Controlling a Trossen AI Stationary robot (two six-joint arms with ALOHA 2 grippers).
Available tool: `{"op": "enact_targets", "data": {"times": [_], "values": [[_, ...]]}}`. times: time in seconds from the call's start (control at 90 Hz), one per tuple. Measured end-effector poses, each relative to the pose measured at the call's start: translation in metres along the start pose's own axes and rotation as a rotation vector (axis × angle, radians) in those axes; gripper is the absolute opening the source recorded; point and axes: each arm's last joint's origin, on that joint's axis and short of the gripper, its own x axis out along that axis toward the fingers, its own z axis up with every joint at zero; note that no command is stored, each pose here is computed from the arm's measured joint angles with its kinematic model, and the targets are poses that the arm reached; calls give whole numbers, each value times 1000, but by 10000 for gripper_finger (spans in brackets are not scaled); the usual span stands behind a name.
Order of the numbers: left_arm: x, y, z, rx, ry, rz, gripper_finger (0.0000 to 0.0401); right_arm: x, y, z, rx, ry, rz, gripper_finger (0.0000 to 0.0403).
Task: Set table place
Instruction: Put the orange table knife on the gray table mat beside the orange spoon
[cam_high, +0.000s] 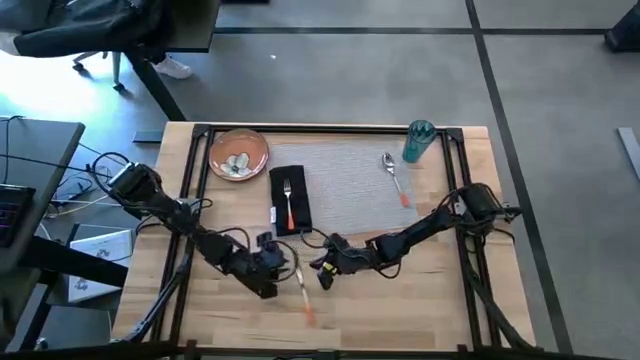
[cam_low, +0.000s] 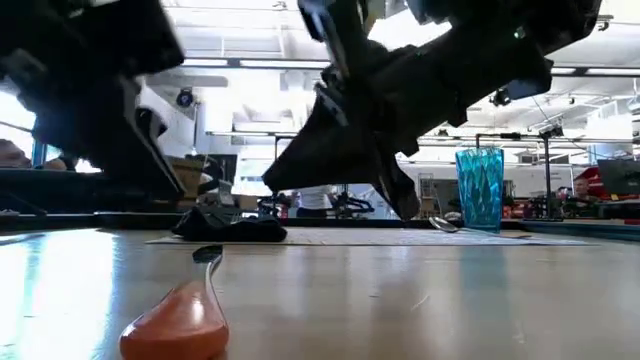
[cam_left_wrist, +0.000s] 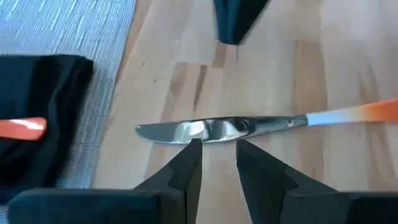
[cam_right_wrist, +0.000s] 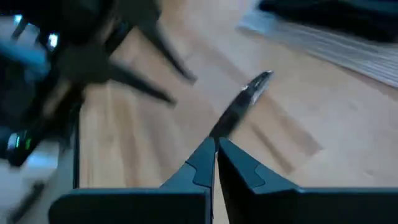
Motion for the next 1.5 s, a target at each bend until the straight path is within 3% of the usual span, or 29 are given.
{"op": "enact_targets", "data": {"times": [0.178,0.5,0.756,0.989,1.5], "values": [[17,4,-11,4,-66,-9,67,7,-6,13,128,5,32,26],[26,5,-18,41,-49,2,43,14,-11,15,185,22,68,110],[32,6,-23,48,-40,25,26,34,0,15,209,72,108,113],[35,6,-25,35,-46,44,23,39,-3,17,183,187,-75,113],[37,8,-22,34,-66,30,23,43,-5,14,251,201,-91,113]]}}
